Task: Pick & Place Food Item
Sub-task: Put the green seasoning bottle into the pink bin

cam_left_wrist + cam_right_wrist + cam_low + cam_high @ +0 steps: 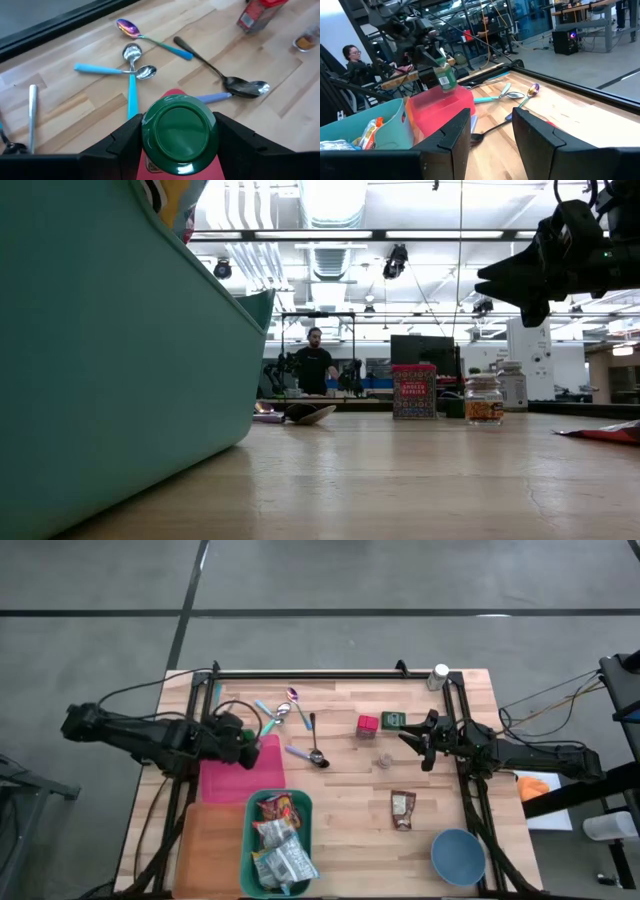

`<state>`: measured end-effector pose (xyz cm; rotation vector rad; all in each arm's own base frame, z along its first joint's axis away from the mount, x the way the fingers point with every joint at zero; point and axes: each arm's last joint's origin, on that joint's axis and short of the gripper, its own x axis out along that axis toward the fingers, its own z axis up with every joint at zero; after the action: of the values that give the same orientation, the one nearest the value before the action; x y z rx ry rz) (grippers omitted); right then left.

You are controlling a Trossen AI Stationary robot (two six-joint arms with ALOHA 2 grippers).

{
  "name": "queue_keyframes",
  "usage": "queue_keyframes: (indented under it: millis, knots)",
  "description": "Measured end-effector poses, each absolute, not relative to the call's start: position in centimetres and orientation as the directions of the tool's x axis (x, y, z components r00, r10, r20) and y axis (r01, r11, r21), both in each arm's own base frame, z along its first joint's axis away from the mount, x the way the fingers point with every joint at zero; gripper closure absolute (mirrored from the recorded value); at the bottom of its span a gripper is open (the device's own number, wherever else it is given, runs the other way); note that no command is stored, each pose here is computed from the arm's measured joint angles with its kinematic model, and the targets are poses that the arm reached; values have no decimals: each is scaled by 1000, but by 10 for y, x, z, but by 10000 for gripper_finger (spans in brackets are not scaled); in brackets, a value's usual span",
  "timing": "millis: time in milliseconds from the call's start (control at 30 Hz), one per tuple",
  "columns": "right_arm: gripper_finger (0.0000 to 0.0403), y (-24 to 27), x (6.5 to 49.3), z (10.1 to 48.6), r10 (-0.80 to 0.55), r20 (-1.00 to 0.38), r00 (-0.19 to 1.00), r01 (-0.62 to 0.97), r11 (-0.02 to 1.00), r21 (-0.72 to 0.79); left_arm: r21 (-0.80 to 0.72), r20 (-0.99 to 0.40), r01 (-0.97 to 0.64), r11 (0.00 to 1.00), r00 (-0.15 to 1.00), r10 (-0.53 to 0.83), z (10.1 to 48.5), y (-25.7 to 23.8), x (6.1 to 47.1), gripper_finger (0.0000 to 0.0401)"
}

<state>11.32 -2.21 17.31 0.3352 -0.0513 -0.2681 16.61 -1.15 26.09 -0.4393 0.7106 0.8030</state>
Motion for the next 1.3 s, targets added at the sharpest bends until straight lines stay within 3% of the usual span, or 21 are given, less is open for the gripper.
queue_keyframes:
  millis: [167, 300, 667, 967, 1300]
  knots:
    - [261, -22, 113, 173, -268, 6, 963, 251, 909, 332, -105, -756, -775, 624, 470, 456, 252, -9, 166, 200]
    - [261, -22, 113, 173, -268, 5, 963, 252, 909, 332, -143, -776, -758, 637, 485, 403, 268, -15, 163, 200]
    - [261, -22, 113, 173, -269, 6, 963, 252, 909, 332, -267, -804, -759, 594, 515, 296, 286, -67, 137, 200]
    - [261, -22, 113, 173, -269, 6, 963, 252, 909, 332, -160, -740, -784, 600, 498, 453, 289, -68, 134, 200]
    - [261, -22, 113, 173, -269, 6, 963, 252, 909, 332, -105, -736, -762, 640, 492, 466, 272, -27, 178, 200]
